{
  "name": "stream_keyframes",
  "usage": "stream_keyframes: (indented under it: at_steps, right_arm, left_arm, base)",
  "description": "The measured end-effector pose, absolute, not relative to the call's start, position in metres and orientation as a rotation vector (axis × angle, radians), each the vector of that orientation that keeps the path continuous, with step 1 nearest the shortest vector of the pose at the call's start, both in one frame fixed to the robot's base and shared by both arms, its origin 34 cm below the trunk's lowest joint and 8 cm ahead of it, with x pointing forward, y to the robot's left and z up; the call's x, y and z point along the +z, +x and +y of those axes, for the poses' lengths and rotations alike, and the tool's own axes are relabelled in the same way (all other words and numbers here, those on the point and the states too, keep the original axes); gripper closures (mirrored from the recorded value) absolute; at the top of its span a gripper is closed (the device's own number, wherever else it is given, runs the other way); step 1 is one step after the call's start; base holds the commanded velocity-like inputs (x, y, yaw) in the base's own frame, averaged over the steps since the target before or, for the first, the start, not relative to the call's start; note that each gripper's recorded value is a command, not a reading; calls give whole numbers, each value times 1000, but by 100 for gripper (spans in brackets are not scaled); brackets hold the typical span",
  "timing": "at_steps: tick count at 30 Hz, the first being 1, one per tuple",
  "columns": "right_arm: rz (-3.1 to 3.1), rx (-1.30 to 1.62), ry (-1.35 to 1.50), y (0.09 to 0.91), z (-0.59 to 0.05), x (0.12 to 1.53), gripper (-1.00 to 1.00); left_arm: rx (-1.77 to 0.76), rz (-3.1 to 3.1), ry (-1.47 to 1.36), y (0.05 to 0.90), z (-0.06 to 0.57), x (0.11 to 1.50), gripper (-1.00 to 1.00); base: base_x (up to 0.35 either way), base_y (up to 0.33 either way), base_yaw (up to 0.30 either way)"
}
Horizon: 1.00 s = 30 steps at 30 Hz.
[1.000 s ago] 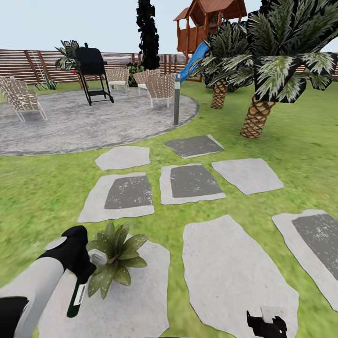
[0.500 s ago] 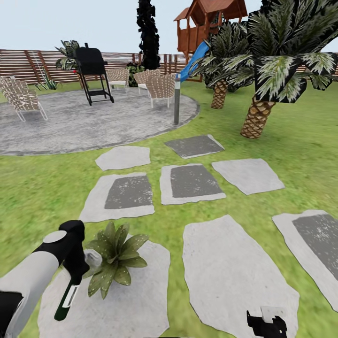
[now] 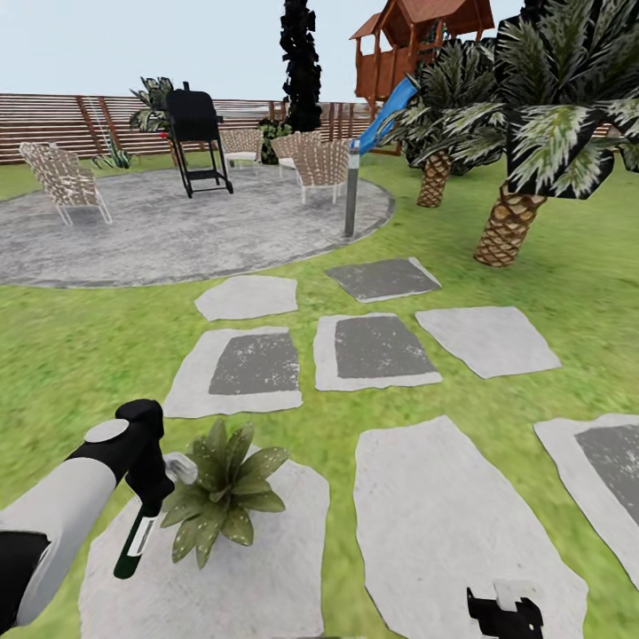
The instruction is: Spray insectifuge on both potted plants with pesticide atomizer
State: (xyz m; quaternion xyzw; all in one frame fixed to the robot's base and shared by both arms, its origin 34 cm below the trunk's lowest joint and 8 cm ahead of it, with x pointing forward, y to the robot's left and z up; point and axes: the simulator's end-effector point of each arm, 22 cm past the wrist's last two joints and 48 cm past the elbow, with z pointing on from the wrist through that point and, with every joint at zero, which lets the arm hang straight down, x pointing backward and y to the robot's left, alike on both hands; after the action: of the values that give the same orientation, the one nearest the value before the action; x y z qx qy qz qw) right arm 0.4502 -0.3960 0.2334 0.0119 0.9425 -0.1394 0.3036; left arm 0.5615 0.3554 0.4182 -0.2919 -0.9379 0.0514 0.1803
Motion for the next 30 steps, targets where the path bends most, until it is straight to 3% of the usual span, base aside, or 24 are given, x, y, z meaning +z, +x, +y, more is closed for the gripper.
stream_keyframes:
  at_steps: [17,30]
  right_arm:
    - [2496,-368,35,451,-395,233,-100]
    - [2496,-364,34,451,-393,233,-100]
  left_arm:
    - [150,-2647,-837,562,349,417,100]
    - [149,-2637,-830,557,350,414,100]
  base:
    - [38,-265,3]
    - [0,-275,259]
